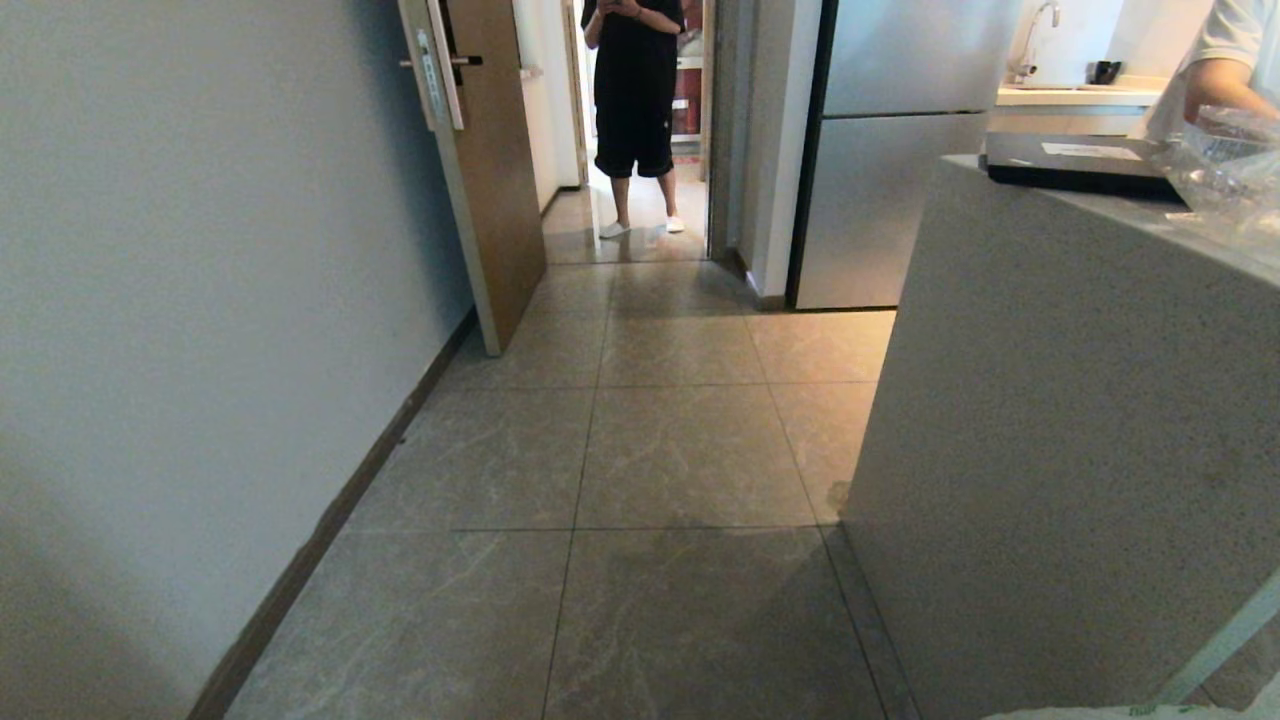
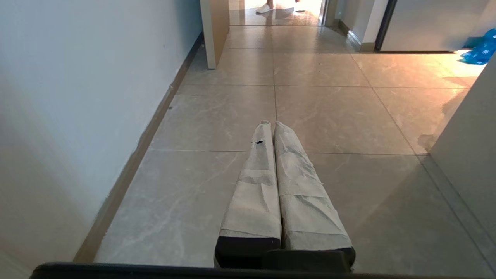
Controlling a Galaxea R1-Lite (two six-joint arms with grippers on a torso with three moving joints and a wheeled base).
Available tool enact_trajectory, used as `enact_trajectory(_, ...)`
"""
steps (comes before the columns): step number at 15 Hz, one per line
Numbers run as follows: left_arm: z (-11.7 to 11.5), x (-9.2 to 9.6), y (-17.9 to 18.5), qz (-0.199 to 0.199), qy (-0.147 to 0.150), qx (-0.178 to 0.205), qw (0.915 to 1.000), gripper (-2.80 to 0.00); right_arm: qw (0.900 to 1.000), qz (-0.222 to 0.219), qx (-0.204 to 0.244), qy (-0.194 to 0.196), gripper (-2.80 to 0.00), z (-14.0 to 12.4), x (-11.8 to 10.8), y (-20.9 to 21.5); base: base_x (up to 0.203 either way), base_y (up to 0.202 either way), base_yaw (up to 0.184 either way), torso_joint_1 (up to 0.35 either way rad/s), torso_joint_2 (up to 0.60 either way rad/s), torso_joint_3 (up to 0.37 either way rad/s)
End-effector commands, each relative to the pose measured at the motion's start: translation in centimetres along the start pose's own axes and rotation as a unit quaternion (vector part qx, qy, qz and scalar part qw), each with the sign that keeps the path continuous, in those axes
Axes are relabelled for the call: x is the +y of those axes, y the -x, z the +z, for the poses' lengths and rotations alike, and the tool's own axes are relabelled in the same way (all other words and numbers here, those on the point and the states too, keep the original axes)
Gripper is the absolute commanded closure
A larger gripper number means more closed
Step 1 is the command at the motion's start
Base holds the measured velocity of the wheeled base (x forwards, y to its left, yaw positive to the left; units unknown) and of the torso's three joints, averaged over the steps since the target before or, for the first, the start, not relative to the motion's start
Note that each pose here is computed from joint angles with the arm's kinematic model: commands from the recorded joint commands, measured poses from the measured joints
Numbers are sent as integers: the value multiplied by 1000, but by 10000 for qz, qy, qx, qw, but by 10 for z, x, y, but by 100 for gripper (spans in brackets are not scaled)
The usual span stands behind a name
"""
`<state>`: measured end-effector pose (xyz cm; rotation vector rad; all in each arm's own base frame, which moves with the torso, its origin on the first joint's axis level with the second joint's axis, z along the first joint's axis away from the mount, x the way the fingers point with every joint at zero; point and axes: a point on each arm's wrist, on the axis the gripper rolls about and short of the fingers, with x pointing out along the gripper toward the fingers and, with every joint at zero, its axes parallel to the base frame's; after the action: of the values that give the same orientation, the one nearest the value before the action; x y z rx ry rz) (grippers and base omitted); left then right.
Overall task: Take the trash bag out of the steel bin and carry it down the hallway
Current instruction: Put the trash bag at the door
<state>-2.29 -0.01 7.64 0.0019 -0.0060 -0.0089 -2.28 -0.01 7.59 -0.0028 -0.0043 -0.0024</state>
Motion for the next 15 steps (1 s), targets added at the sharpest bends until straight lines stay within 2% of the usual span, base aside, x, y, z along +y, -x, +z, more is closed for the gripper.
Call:
enact_trajectory(1, 0, 0, 0, -1, 2, -1, 10000, 0, 10000, -4, 6, 2, 0, 0, 0, 0, 0, 0, 0, 0, 0, 0)
enact_trajectory(4, 0, 0, 0, -1, 10, -1, 10000, 0, 10000, -4, 6, 2, 0, 0, 0, 0, 21, 0, -1, 1, -1, 1)
enact_trajectory(15, 0, 0, 0, -1, 17, 0, 10000, 0, 10000, -4, 6, 2, 0, 0, 0, 0, 187, 0, 1, 2, 3, 2)
